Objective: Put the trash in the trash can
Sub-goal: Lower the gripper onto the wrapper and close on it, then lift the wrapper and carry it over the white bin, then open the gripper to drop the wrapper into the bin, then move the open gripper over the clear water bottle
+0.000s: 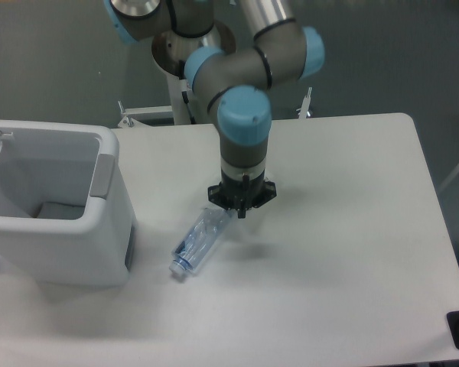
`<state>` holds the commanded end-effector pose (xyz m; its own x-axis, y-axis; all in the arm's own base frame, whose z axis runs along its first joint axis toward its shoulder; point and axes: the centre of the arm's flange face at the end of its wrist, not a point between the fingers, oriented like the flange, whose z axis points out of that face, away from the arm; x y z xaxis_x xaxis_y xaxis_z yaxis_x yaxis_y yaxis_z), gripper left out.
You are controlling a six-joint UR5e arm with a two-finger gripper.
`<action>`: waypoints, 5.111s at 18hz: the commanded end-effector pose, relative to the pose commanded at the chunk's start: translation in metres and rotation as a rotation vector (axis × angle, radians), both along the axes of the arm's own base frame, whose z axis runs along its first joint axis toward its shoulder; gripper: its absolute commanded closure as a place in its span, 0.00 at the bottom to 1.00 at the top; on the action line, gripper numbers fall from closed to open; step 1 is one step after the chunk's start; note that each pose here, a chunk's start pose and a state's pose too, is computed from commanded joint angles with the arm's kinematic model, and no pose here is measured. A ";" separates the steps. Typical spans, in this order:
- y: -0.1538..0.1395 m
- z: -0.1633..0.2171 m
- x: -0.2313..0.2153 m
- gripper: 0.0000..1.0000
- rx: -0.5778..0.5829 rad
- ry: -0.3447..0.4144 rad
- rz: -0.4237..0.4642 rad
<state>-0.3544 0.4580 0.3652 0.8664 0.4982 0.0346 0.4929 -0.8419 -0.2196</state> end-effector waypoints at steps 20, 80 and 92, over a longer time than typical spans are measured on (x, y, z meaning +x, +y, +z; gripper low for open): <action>0.025 0.257 0.047 1.00 0.735 -0.013 -0.174; 0.043 0.026 -0.045 0.00 0.325 -0.131 -0.008; 0.036 -0.065 -0.004 0.00 0.107 -0.136 -0.197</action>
